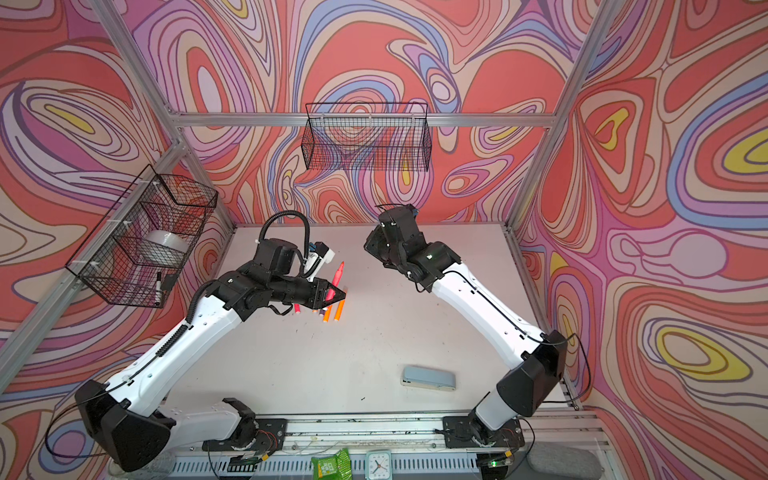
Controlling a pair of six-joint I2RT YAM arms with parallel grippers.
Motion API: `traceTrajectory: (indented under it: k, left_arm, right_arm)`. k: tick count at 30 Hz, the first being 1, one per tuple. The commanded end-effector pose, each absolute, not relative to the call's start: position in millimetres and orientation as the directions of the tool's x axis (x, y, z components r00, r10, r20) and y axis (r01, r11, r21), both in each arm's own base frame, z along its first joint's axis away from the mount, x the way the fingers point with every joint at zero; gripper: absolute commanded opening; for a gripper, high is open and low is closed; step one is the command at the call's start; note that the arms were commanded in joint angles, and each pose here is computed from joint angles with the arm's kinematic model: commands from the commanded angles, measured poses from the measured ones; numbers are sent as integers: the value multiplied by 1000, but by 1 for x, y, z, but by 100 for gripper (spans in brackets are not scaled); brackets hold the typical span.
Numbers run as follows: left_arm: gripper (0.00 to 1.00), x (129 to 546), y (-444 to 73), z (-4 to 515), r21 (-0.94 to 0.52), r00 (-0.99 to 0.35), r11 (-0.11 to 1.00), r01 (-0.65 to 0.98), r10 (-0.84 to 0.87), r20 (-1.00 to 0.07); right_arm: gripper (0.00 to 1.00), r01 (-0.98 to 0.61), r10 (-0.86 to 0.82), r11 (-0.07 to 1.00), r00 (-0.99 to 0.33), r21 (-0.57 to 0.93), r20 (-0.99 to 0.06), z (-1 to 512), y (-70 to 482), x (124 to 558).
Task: Insert the pens into the pen caps
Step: 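Lift the cap with the right gripper toward the upright pink marker, then align the cap over the pink marker tip with the right gripper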
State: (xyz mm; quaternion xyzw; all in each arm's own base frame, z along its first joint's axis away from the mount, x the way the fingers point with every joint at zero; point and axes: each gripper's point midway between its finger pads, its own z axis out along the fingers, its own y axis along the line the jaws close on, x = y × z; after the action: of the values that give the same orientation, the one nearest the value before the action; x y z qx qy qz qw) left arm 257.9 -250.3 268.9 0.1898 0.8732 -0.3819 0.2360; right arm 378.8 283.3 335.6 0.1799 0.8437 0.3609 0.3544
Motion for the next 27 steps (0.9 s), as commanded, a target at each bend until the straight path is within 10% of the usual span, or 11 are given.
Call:
traceTrajectory:
  k: [1,27]
  left_arm:
    - [0,257,-256,290,-603,-801,588,539,135,-584]
    - [0,276,-259,293,-613,-806,598,517,97,-584]
  right_arm:
    - [0,-28,542,634,-697,773,-469,350,304,373]
    - [0,-56,514,607,-733,792,-446,343,325,356]
